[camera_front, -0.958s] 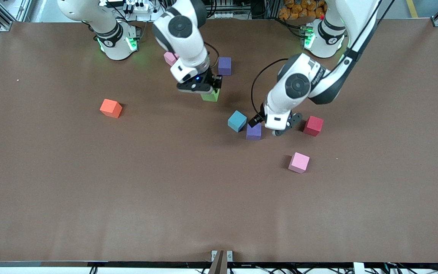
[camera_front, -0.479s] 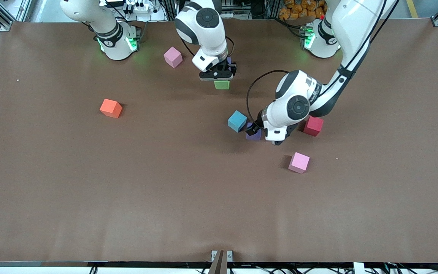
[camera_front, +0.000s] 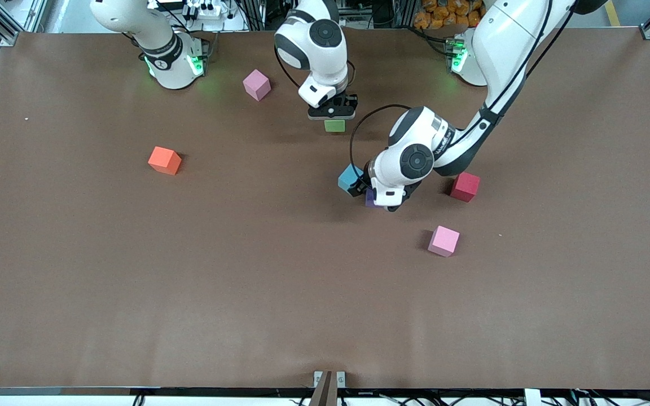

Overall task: Arrange blocks into number 1
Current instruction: 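Place the green cube beside the purple cube while the left gripper reaches cyan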

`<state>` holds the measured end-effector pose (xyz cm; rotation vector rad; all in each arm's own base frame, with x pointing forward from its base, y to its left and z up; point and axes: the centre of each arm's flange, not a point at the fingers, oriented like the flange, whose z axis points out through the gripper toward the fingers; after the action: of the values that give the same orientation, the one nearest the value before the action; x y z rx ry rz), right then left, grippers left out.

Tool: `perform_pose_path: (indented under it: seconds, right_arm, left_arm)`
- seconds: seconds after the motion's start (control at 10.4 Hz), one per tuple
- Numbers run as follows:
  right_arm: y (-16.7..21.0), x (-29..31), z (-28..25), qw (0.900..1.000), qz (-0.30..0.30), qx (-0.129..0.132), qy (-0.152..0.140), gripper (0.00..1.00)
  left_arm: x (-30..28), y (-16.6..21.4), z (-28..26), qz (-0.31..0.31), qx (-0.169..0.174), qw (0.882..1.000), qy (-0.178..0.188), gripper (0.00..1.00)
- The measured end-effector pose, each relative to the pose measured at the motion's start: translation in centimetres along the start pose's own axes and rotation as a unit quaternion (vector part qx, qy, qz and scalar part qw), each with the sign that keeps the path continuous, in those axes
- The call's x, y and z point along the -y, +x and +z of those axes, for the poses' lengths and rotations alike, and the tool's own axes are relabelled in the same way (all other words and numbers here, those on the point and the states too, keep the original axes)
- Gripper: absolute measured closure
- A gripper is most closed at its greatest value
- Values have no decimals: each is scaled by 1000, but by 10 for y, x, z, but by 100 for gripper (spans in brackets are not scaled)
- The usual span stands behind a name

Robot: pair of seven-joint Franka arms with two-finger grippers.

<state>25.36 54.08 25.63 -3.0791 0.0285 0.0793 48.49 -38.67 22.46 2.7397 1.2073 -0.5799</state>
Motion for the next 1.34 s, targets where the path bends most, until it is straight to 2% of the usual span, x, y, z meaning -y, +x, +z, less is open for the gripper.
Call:
perform_pose_path:
  seconds: [0.29,0.48,0.67,0.77,0.96,1.15,1.25,1.34]
  right_arm:
    - [-15,3,6,1000,-2,7,-4,41]
    - [-24,1,13,1000,-4,8,-5,32]
    - [-26,0,16,1000,-3,7,-4,7]
    - [-25,0,14,1000,-2,5,-1,0]
    - [-17,-5,-1,1000,6,1,8,0]
    - [1,-28,-32,1000,5,-16,17,0]
    - [13,-46,-53,999,11,-22,22,0]
    - [27,-67,-71,999,14,-24,23,0]
  left_arm:
    - [-5,-9,8,-3,-1,1000,-15,0]
    - [-9,-16,24,-6,1,1000,-23,0]
    - [-10,-16,36,-7,4,1000,-26,0]
    - [-11,-15,41,-8,5,1000,-28,0]
    - [-10,-15,50,-9,8,1000,-26,1]
    - [-11,-14,51,-10,8,1000,-28,28]
    - [-13,-13,48,-8,6,999,-32,37]
    - [-16,-11,42,-1,-2,999,-40,37]
